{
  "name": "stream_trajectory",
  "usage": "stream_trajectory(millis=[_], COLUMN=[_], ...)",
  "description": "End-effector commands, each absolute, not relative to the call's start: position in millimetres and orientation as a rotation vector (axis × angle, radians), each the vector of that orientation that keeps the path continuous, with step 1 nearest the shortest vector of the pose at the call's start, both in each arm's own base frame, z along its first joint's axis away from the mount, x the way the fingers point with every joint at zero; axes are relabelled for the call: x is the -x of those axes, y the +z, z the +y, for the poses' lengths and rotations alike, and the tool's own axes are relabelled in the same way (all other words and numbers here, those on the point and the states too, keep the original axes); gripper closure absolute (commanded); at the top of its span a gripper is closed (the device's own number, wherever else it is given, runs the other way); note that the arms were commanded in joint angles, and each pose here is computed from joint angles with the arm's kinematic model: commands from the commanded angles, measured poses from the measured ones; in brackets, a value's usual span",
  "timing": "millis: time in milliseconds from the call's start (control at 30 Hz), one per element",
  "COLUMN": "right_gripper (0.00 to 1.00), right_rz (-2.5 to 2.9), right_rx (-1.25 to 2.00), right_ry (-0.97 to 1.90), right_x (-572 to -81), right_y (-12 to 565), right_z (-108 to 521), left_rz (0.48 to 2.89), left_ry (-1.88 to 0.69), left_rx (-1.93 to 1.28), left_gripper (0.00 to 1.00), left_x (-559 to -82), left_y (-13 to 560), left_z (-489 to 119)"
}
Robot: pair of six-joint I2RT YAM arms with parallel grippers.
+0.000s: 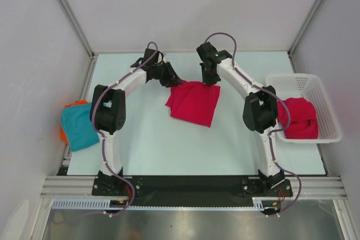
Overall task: Fold and stack the t-shirts
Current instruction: Fold the long partially folded tshirt into a neat square
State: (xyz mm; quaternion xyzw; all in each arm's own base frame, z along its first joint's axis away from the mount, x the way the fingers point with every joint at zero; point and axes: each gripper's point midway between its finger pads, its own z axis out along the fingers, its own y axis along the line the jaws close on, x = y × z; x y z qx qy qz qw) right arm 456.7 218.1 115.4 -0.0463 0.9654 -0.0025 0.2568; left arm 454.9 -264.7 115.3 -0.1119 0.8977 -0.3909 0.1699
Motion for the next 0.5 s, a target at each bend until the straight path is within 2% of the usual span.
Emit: stream_trajectory(millis=[0,67,100,267,467], right_gripper=[0.91,0.79,0.78,0.73,0.72], right_rz=[2.613,2.617,2.616,2.597,2.555], right_rx=[0.123,0.110,0.100,0.080,0.071], right_ry=[-0.012,-0.026,-0.030,-0.038,-0.025], right_x=[-471.6,-473.8,-475.7,-478.6,-469.3], right_y=[117.7,113.9,114.0,121.8,149.6], right_z=[207.6,202.2,198.5,193.1,195.8], left_rz=[2.486,2.474,2.470,2.448,2.457], left_ry=[-1.158,-1.142,-1.130,-1.094,-1.085], left_rx=[0.271,0.272,0.272,0.264,0.243], left_gripper=[0.54,0.43,0.38,0.33,0.32], left_x=[-472.8,-474.5,-475.5,-470.4,-446.7], left_y=[135.9,139.6,140.4,154.4,156.9], left_z=[-262.1,-257.6,-255.0,-245.5,-237.5])
